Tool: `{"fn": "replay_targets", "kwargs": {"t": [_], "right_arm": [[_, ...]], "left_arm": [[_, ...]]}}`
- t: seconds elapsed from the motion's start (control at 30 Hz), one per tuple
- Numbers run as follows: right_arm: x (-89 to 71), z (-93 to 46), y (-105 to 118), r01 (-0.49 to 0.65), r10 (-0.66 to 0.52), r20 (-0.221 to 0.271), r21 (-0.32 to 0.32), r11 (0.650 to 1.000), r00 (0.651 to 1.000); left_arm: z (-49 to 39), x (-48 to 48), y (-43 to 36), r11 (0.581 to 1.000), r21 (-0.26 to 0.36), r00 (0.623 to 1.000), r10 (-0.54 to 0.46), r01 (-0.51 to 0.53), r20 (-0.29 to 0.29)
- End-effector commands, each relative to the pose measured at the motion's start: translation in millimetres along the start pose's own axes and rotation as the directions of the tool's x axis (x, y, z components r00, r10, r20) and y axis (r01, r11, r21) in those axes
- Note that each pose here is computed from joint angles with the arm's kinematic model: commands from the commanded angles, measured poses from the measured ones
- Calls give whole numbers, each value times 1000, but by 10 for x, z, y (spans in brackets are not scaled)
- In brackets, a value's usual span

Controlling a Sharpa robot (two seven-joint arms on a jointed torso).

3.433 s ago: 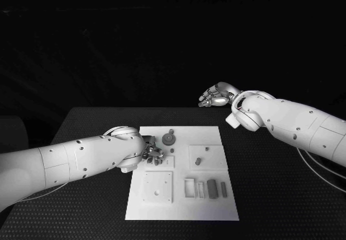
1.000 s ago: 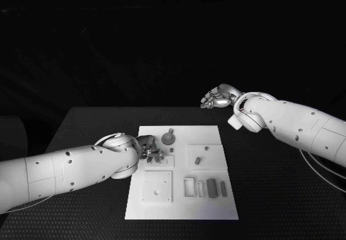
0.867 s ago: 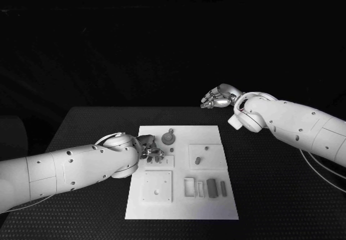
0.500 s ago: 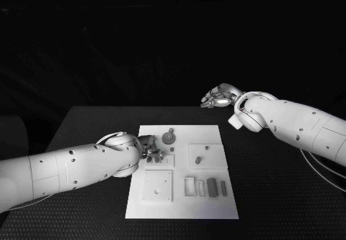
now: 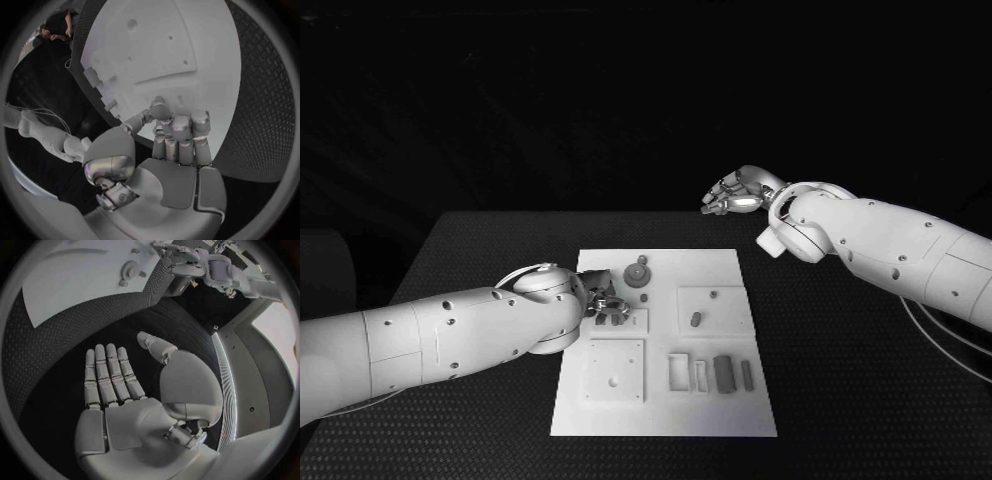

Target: Assemble the parts on the task board

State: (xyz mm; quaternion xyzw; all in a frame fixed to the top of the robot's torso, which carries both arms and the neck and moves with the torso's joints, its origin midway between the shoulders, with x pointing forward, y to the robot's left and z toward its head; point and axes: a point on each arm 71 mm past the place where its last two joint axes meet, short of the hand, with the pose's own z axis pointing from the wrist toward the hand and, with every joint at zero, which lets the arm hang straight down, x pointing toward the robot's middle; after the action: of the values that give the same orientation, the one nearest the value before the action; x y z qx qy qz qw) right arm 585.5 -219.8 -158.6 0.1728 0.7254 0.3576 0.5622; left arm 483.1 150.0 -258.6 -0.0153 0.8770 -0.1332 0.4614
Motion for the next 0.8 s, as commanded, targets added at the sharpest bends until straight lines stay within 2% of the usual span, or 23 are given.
{"fn": "replay_targets", "kwargs": {"t": [0.03, 0.43, 0.8], "right_arm": [[10, 0, 5, 2, -2, -12, -6, 1000, 1000], [21, -3, 1, 5, -5, -14, -7, 1000, 1000], [30, -4, -10, 4, -4, -15, -5, 1000, 1000]], "left_arm": [[0, 45, -16, 1000, 7, 999, 28, -28, -27], [-6, 86, -26, 999, 11, 996, 47, -47, -78], [-4, 97, -28, 999, 7, 995, 41, -41, -94]]}}
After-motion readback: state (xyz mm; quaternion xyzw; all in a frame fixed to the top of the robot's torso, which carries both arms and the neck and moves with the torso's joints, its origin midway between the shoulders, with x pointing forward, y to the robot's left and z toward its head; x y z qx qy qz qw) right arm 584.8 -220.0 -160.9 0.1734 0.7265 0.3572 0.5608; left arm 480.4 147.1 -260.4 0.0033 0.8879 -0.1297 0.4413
